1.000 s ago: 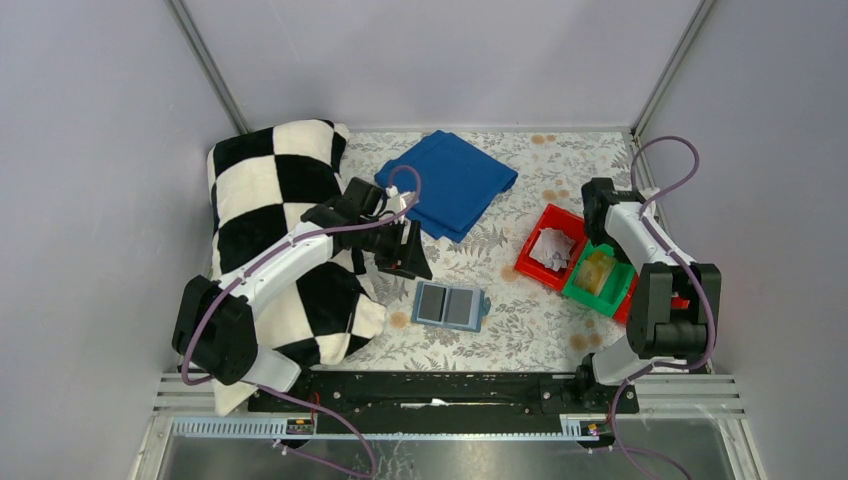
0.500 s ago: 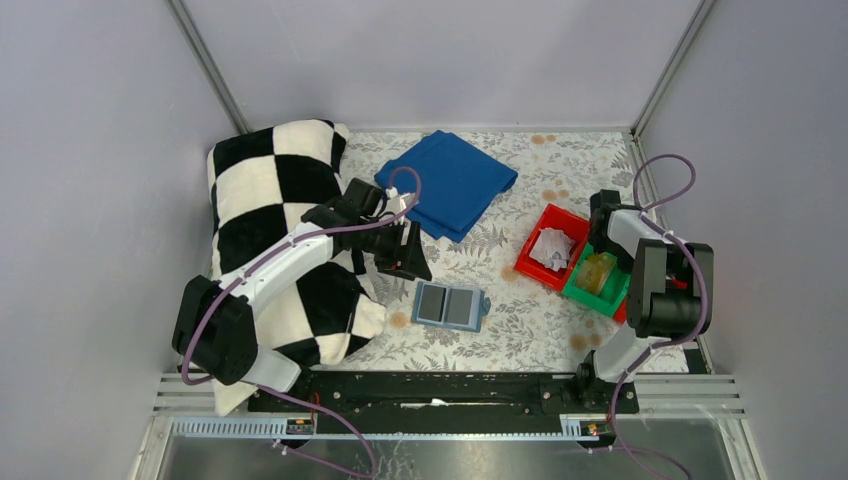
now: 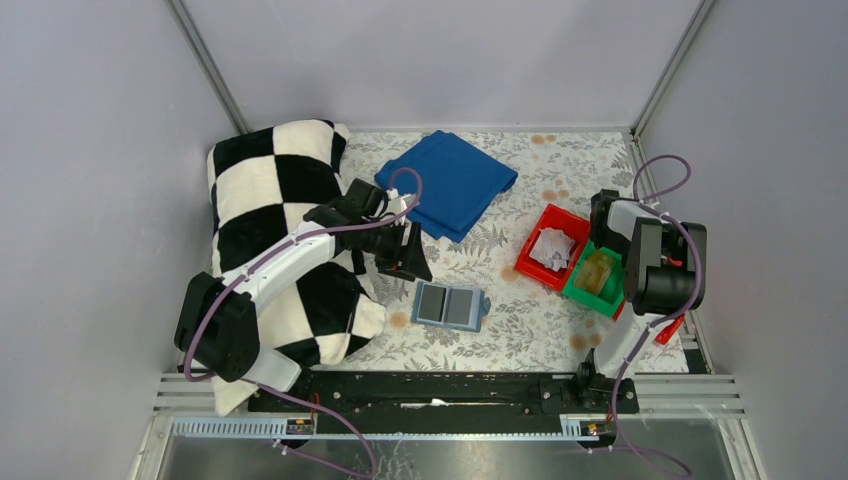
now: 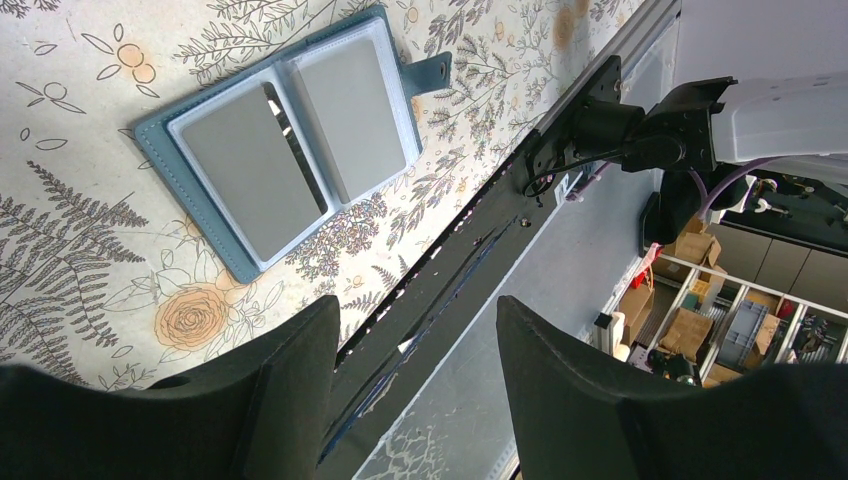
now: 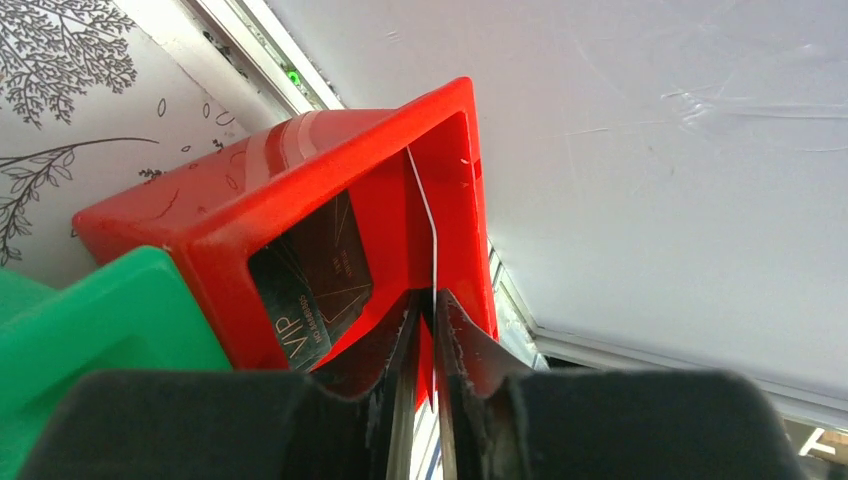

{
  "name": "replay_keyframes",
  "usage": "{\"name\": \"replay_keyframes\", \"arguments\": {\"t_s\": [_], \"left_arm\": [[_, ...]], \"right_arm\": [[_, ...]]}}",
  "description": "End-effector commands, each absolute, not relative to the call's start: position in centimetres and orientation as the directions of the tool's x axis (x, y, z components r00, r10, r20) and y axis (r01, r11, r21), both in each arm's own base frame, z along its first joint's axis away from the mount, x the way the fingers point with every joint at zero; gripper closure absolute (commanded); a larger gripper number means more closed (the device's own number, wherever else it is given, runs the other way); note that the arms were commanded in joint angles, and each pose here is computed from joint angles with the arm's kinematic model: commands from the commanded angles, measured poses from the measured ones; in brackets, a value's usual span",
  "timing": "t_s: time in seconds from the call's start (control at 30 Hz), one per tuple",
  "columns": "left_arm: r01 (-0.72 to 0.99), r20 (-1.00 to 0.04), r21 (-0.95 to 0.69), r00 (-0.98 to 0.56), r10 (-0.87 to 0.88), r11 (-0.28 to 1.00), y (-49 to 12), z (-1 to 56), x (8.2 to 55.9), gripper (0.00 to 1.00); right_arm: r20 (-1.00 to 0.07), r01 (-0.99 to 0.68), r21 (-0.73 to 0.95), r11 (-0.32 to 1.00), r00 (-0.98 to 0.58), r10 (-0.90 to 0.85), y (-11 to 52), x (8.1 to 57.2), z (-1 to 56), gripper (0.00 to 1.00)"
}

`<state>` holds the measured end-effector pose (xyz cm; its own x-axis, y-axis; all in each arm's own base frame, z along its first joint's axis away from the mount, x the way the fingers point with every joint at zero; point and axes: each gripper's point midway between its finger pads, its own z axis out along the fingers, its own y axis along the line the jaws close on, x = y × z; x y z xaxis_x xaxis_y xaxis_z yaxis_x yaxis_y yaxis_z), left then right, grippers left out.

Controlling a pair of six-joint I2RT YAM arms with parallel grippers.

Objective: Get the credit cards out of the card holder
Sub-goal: Place the credit card in the storage box.

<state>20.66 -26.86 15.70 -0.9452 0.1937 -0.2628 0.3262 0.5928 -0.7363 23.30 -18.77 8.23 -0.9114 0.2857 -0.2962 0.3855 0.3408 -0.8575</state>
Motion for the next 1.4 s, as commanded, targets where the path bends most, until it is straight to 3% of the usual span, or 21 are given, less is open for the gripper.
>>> {"name": "replay_keyframes", "arguments": {"t_s": [0.0,0.13,0.53,0.7,0.93,1.37], "left_arm": [[0.349,-0.303,-0.737,-0.936,0.179,0.579,-27.3,16.8,21.7,0.37],[0.355,-0.313,-0.735,-0.933,0.177,0.578,-27.2,17.1,21.7,0.37],[0.360,-0.313,-0.734,-0.932,0.184,0.576,-27.0,16.8,21.3,0.37],[0.368,-0.317,-0.732,-0.929,0.192,0.573,-26.9,16.9,21.1,0.37],[0.384,-0.334,-0.717,-0.922,0.197,0.581,-26.5,17.0,20.9,0.37],[0.385,-0.356,-0.717,-0.919,0.169,0.581,-26.4,17.7,20.9,0.37]], "right_arm": [[-0.308,0.430,-0.831,0.352,-0.884,0.351,-18.3,23.6,6.7,0.81],[-0.315,0.442,-0.819,0.365,-0.879,0.358,-18.1,23.5,7.0,0.77],[-0.303,0.445,-0.804,0.395,-0.877,0.372,-17.6,23.1,7.5,0.77],[-0.293,0.451,-0.783,0.429,-0.875,0.385,-17.2,23.0,7.4,0.61],[-0.329,0.485,-0.761,0.431,-0.861,0.388,-17.0,22.8,8.4,0.60],[-0.519,0.632,-0.374,0.679,-0.749,0.412,-12.8,27.2,13.5,0.61]]}}
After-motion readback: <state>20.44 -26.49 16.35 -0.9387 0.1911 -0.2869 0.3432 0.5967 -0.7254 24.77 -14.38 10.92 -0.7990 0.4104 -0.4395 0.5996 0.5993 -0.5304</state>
